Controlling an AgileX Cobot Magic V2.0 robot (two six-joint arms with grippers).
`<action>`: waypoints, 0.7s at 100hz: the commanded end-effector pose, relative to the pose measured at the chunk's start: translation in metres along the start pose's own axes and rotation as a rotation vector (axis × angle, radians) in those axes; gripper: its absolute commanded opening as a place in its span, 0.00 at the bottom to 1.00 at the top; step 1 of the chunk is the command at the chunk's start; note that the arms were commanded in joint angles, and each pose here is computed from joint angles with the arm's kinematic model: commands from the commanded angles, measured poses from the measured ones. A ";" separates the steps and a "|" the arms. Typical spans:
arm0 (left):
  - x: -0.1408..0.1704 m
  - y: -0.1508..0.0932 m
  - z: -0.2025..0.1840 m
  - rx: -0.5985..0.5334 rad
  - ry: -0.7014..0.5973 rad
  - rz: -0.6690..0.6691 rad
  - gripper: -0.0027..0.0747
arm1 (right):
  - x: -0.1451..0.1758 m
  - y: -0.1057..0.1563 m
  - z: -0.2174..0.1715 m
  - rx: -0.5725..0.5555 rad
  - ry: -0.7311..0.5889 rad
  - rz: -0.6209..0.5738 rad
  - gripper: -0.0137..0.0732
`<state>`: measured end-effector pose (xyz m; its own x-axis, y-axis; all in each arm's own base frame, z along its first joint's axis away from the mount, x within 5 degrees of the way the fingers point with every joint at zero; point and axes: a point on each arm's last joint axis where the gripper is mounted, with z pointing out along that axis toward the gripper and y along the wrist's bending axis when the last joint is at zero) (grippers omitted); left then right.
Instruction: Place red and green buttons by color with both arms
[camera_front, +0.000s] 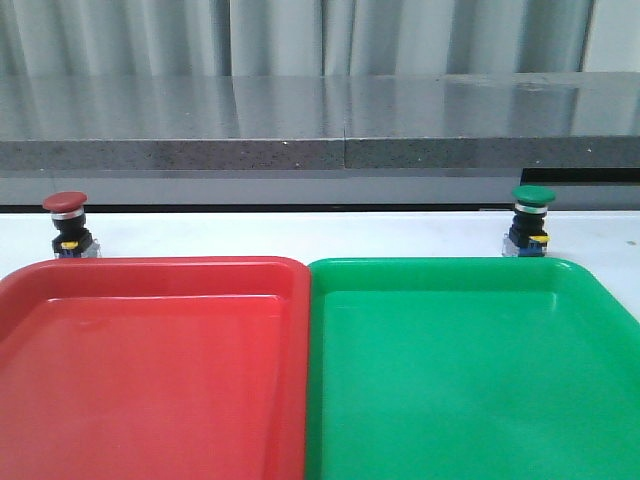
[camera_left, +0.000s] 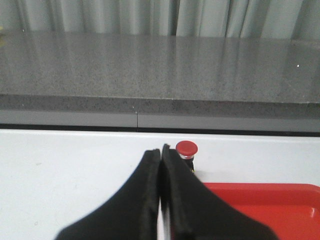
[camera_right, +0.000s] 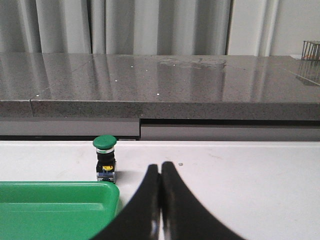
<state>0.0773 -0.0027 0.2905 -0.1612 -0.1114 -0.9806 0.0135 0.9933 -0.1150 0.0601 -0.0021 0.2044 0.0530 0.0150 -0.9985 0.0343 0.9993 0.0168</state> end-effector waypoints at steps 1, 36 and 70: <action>-0.026 -0.003 0.008 0.000 -0.020 -0.008 0.01 | -0.012 0.000 0.000 0.003 -0.084 -0.009 0.08; -0.053 -0.005 0.084 -0.022 0.191 -0.029 0.01 | -0.012 0.000 0.000 0.003 -0.084 -0.009 0.08; -0.072 -0.009 0.185 -0.026 0.380 -0.120 0.46 | -0.012 0.000 0.000 0.003 -0.084 -0.009 0.08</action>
<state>0.2495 -0.0090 0.3131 -0.5777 -0.1762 -0.7970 -0.0504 0.9823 -0.1806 0.0601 -0.0021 0.2044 0.0530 0.0150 -0.9985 0.0343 0.9993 0.0168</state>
